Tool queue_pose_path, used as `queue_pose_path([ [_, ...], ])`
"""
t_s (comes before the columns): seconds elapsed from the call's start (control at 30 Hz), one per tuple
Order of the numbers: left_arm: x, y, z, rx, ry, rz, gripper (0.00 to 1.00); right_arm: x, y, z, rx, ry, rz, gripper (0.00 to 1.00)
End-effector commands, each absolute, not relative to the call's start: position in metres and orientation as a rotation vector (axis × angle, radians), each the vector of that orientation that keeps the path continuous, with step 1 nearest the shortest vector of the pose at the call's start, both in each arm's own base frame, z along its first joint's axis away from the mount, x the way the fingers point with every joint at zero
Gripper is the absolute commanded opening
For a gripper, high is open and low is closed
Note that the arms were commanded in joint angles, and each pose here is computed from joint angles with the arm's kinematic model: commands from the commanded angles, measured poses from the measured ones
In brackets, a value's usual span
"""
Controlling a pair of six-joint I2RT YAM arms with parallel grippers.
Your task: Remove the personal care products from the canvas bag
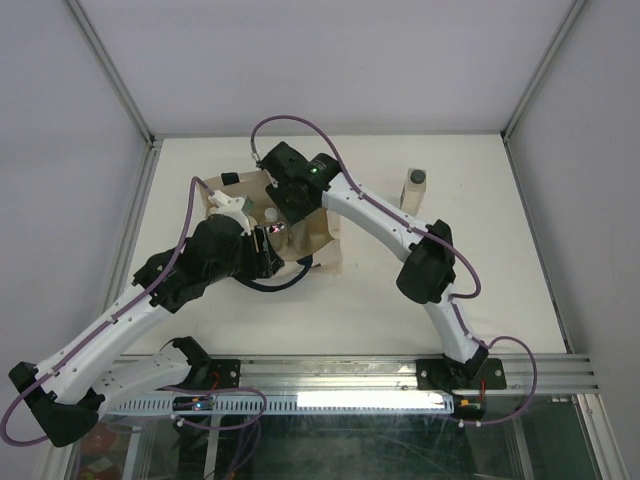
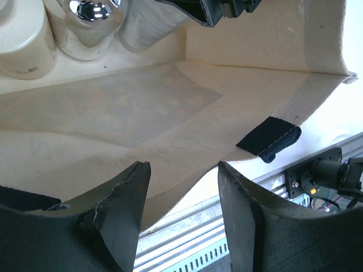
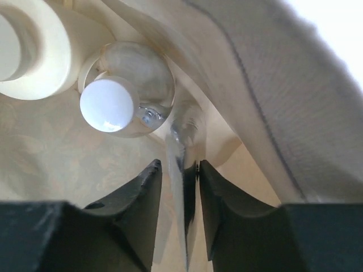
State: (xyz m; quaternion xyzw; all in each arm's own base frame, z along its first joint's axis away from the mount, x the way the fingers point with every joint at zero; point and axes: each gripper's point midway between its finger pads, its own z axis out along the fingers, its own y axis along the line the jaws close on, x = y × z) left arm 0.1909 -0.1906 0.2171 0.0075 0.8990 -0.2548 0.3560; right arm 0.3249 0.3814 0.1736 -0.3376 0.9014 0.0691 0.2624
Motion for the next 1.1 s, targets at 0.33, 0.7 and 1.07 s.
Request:
queue_pose_path([
  [0.33,0.193,-0.199,0.232,0.053,2.282,-0.704,0.54,0.328,0.387,0.244,-0.755,2.317,0.327,0.00],
  [0.7,0.192,-0.199,0.233,0.079,2.277,-0.704,0.54,0.319,0.367,0.308,-0.507,2.311,0.617,0.00],
  [1.07,0.195,-0.202,0.238,0.094,2.272,-0.703,0.55,0.313,0.332,0.385,-0.312,2.183,0.868,0.00],
])
